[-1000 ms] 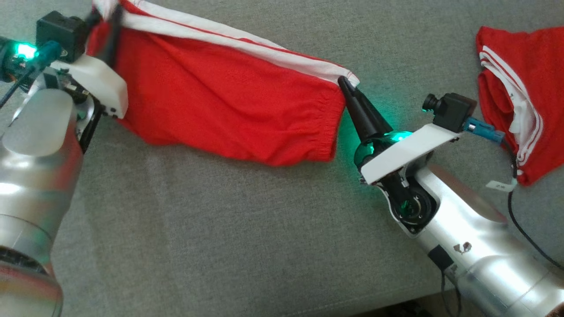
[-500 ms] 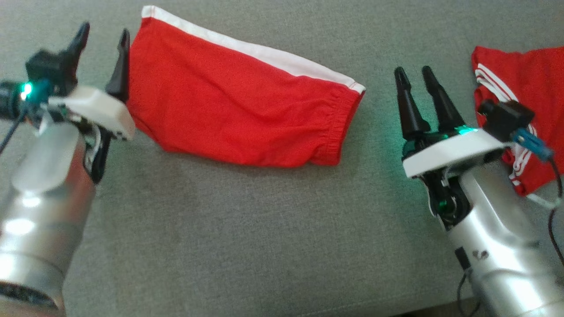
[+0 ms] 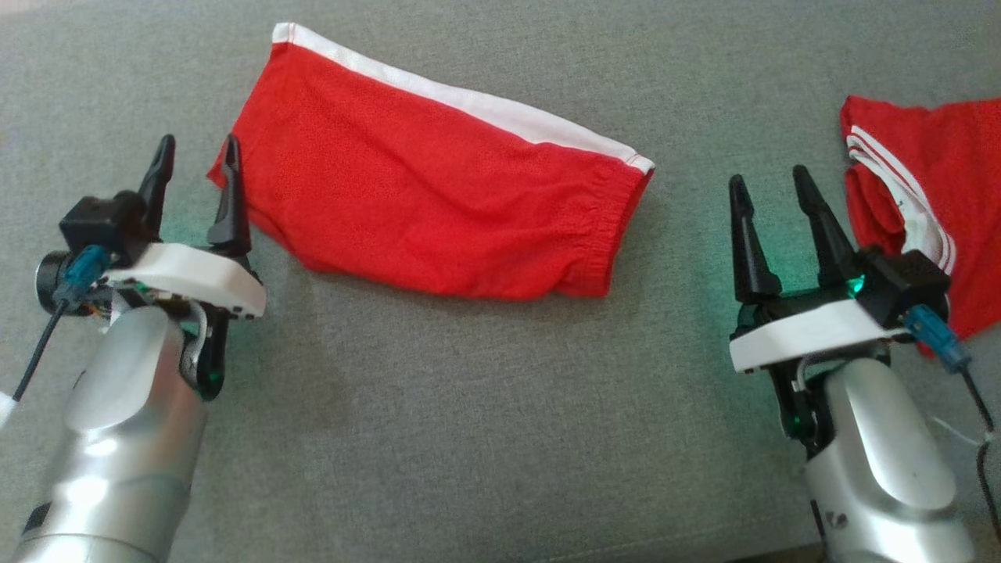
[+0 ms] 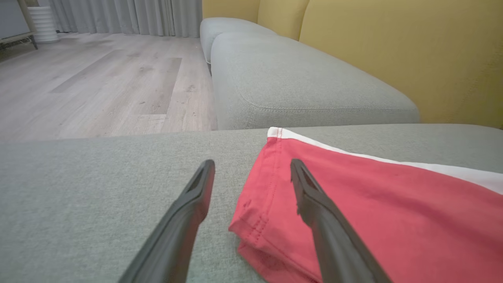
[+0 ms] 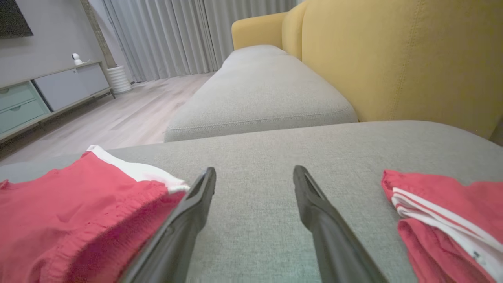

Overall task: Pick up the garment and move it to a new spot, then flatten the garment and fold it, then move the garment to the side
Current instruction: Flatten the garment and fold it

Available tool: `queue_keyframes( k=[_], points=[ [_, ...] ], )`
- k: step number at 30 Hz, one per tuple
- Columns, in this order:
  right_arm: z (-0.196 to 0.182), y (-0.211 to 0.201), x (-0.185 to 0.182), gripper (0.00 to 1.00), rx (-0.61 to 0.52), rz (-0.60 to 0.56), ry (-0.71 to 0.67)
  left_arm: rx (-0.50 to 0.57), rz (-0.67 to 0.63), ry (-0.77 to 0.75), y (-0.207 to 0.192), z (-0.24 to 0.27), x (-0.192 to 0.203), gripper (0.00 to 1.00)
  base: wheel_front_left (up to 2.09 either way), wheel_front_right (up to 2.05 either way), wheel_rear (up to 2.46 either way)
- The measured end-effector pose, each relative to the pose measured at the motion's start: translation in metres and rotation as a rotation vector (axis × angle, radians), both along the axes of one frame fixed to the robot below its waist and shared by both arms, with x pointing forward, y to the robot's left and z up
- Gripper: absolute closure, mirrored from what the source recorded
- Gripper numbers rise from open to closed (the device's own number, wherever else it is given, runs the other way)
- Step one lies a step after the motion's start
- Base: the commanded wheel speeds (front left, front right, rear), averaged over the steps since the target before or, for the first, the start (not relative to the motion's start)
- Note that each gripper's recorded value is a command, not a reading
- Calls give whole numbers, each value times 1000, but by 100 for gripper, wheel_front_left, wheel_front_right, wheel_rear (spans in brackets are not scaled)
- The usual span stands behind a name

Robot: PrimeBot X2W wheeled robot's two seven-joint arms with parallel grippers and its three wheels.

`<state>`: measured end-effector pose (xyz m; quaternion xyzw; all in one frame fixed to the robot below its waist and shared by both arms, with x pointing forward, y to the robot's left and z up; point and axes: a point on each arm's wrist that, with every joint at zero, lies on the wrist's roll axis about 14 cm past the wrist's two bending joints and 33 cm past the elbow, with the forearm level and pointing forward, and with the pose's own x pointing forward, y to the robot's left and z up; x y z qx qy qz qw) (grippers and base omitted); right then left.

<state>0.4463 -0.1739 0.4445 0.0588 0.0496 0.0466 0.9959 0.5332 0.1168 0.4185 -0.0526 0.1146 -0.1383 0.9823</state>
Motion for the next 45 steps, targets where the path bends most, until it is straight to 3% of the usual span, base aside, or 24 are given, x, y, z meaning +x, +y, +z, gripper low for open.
queue_keyframes(
  k=[10, 24, 25, 26, 27, 33, 45],
  points=[
    [-14, -12, -5, 0, -15, -35, 38, -42, 7, 80, -7, -29, -4, 0, 0, 0, 0],
    [-16, -16, -7, 0, -26, -46, 43, 4, -5, 195, -12, -61, -7, 0, 0, 0, 0],
    [-16, -16, -7, 0, -26, -46, 43, 9, -6, 198, -12, -61, -7, 23, 0, 0, 0],
    [-16, -16, -6, 0, -26, -45, 42, 14, -8, 201, -12, -62, -8, 88, 0, 0, 0],
    [-15, -15, -6, 0, -25, -44, 40, 18, -8, 204, -12, -62, -8, 100, 0, 0, 0],
    [-3, -11, -6, 0, -17, -38, 12, 19, 4, 184, -8, -47, -17, 100, 0, 0, 0],
    [2, 16, -38, 0, 14, 25, 18, -35, 178, 185, 34, -41, -105, 100, 0, 0, 0]
  ],
)
